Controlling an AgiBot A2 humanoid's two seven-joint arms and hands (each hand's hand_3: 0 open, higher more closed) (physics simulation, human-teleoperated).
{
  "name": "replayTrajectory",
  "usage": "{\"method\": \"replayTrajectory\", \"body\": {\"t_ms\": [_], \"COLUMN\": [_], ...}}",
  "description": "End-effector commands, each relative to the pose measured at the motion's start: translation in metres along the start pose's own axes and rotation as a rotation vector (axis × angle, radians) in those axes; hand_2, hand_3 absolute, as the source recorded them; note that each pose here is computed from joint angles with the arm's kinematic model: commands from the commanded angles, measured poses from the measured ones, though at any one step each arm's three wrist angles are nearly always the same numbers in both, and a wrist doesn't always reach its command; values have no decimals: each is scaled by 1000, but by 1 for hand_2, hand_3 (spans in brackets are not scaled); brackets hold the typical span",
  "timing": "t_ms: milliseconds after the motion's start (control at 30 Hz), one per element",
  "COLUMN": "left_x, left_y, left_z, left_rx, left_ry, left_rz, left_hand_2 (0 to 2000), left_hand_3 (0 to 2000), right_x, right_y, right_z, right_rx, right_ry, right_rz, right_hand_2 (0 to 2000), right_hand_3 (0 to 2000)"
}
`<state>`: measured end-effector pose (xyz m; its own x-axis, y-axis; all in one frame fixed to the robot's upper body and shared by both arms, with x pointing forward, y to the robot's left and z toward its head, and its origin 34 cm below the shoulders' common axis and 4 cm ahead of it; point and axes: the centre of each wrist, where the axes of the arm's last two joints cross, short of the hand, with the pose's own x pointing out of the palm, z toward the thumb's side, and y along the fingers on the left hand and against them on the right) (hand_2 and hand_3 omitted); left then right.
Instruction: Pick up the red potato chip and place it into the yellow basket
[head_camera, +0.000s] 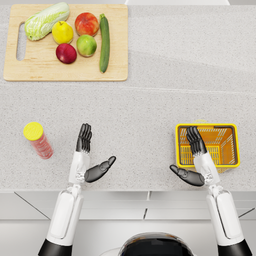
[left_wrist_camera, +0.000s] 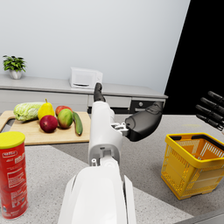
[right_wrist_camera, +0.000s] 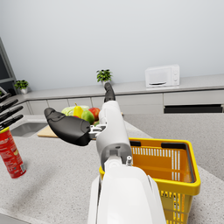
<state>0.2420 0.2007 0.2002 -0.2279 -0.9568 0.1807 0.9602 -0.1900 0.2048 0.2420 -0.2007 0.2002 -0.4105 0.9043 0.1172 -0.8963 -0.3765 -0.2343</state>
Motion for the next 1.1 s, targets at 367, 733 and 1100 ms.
{"method": "replayTrajectory", "body": {"t_ms": [367, 733, 1100], "left_x": [0, -45, -136], "left_y": [0, 20, -9], "left_z": [0, 34, 43], "left_rx": [0, 236, 243], "left_ry": [0, 44, 256], "left_rz": [0, 100, 497], "left_hand_2": [0, 0, 0], "left_hand_3": [0, 0, 0], "right_x": [0, -36, -55], "right_y": [0, -9, 8], "right_z": [0, 48, 45], "right_rx": [0, -295, -271], "right_ry": [0, 58, 281], "right_rz": [0, -245, -394], "right_hand_2": [0, 0, 0], "right_hand_3": [0, 0, 0]}}
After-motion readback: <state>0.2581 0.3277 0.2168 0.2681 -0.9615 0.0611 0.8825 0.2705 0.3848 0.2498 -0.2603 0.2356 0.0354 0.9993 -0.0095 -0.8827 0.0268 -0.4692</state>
